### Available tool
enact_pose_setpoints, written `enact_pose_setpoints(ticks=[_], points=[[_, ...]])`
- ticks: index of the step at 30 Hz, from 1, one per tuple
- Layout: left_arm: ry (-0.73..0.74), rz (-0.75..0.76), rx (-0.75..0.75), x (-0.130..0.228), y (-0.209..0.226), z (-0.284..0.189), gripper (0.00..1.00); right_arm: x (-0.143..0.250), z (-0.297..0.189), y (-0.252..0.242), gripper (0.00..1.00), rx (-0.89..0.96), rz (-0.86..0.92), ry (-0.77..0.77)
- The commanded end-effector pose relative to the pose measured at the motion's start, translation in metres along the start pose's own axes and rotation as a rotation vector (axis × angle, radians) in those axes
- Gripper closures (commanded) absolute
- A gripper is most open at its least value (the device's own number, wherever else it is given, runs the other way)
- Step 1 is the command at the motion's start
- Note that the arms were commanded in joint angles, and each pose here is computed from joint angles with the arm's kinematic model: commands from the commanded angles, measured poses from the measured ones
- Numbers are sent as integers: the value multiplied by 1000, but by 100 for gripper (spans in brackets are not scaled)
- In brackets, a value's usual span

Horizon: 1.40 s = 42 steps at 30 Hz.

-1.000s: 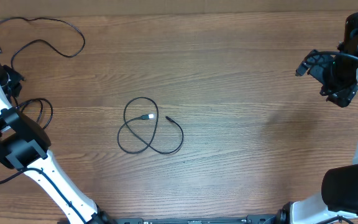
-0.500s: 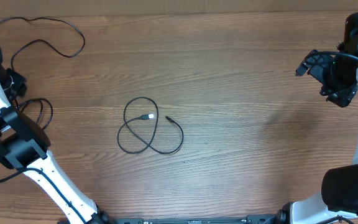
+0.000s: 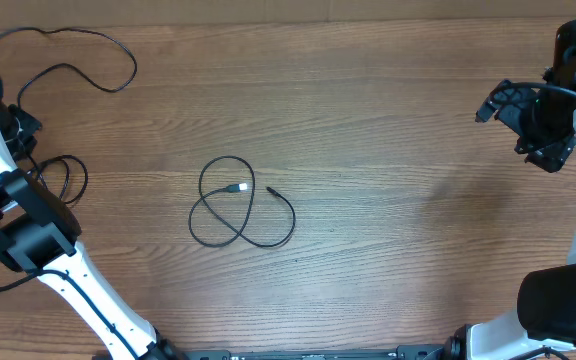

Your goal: Untangle cables

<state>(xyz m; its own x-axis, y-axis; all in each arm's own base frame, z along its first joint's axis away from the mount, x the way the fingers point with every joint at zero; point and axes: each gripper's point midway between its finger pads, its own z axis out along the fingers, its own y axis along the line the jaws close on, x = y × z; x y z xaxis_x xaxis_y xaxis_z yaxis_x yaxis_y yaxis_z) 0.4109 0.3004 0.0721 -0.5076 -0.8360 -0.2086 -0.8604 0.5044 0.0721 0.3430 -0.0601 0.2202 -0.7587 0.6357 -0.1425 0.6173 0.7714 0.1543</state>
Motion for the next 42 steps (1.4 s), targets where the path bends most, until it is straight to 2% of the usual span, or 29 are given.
enact_pose_setpoints(ticks=[1, 9, 11, 12, 13, 14, 16, 18, 19, 20, 23, 28, 29, 30, 31, 35, 36, 38, 42], points=[[29, 3, -11, 9, 1, 25, 96, -1, 0, 0, 0, 3, 0, -7], [23, 146, 139, 15, -28, 58, 96, -1, 0, 0, 0, 3, 0, -7], [7, 142, 150, 11, -30, 55, 93, -1, 0, 0, 0, 3, 0, -7], [-8, 136, 166, 5, -32, 47, 88, -1, 0, 0, 0, 3, 0, -7], [-19, 134, 175, 1, -33, 40, 76, -1, 0, 0, 0, 3, 0, -7], [-33, 133, 191, -4, -36, 32, 69, -1, 0, 0, 0, 3, 0, -7], [-51, 121, 241, -12, -43, 9, 62, -1, 0, 0, 0, 3, 0, -7], [-59, 81, 294, -18, -50, -16, 52, -1, 0, 0, 0, 3, 0, -7], [-62, 52, 345, -22, -57, -36, 32, -1, 0, 0, 0, 3, 0, -7], [-58, 31, 401, -23, -64, -56, 0, -1, 0, 0, 0, 3, 0, -7], [-56, 33, 514, -23, -76, -98, 0, -1, 0, 0, 0, 3, 0, -7], [-35, 33, 498, -16, -70, -106, 3, -1, 0, 0, 0, 3, 0, -7], [-18, 31, 482, -13, -67, -103, 10, -1, 0, 0, 0, 3, 0, -7], [0, 30, 452, -8, -62, -100, 23, -1, 0, 0, 0, 3, 0, -7], [11, 26, 397, -4, -54, -94, 28, -1, 0, 0, 0, 3, 0, -7], [22, 28, 165, 4, -19, -68, 26, -1, 0, 0, 0, 3, 0, -7], [39, 31, 114, 9, -11, -58, 22, -1, 0, 0, 0, 3, 0, -7], [71, 36, 82, 17, -7, -45, 22, -1, 0, 0, 0, 3, 0, -7], [119, 40, 59, 29, -6, -16, 34, -1, 0, 0, 0, 3, 0, -7]])
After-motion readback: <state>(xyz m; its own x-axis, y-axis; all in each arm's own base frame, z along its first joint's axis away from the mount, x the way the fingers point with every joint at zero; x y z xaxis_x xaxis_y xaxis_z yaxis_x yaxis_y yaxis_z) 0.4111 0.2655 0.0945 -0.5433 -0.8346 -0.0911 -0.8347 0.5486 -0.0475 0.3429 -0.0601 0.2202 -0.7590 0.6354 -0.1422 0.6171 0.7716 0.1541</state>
